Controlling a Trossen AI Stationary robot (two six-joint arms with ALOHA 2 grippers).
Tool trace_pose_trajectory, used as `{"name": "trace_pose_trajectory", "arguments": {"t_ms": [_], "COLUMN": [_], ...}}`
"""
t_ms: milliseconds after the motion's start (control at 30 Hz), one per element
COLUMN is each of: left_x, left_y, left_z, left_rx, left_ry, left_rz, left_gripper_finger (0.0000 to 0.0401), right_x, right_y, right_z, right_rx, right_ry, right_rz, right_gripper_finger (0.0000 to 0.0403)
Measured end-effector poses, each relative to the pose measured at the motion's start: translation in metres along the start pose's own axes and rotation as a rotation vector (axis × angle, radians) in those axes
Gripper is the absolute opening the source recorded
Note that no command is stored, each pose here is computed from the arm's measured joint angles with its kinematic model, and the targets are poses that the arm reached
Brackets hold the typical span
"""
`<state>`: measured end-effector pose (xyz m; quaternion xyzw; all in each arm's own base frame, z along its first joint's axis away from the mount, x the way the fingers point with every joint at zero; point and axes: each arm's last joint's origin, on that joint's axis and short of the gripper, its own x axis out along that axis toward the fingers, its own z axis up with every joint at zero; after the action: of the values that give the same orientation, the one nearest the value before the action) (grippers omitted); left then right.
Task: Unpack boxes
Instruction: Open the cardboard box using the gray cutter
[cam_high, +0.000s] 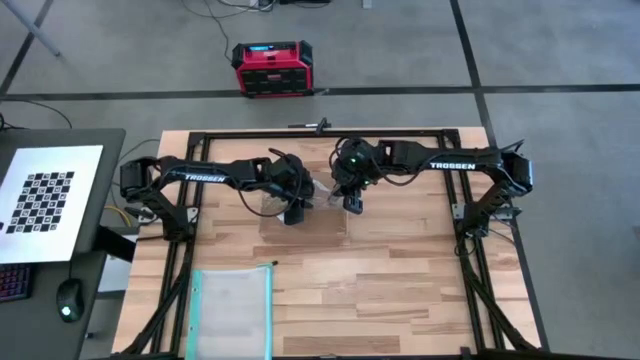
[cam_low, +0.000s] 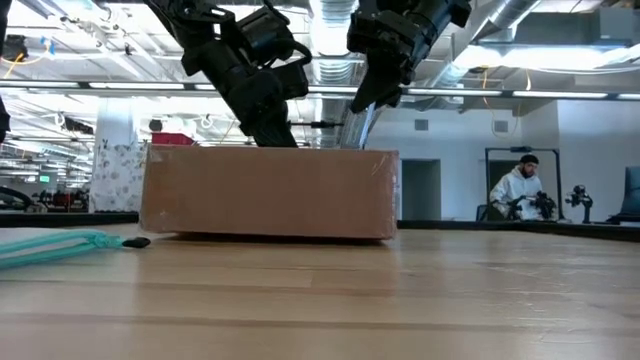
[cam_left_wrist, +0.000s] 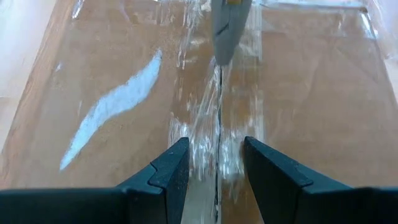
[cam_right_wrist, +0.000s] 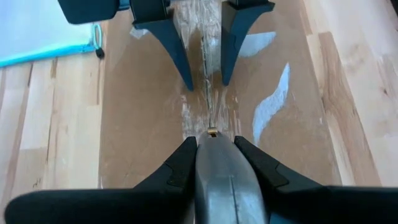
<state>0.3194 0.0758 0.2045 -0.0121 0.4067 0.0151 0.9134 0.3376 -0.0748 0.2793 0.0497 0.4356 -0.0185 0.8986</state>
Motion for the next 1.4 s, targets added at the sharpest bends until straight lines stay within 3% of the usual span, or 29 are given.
{"name": "trace_pose_trajectory", "arguments": {"t_ms": [300,667,1100,1300,1400], "left_x": [0.011,0.011,0.011,0.002,-0.005], "left_y": [-0.003,-0.002,-0.001,0.002,0.004], "left_z": [-0.027,-0.03,-0.028,-0.004,0.01], "left_rx": [-0.064,-0.07,-0.08,-0.068,-0.052], "left_ry": [0.025,0.029,0.008,-0.043,-0.058], "left_rz": [-0.009,-0.005,0.004,0.023,0.05], "left_gripper_finger": [0.0137,0.0137,0.0137,0.0137,0.0137], "right_x": [-0.003,-0.032,-0.079,-0.087,-0.075], "right_y": [0.001,0.0,0.005,-0.007,-0.013], "right_z": [-0.007,-0.021,-0.006,-0.034,-0.053], "right_rx": [-0.004,0.01,0.019,0.02,0.037], "right_ry": [0.071,0.166,-0.11,0.084,0.157], "right_rz": [-0.009,-0.064,-0.107,-0.301,-0.318], "right_gripper_finger": [0.0072,0.0072,0.0072,0.0072,0.0072]}}
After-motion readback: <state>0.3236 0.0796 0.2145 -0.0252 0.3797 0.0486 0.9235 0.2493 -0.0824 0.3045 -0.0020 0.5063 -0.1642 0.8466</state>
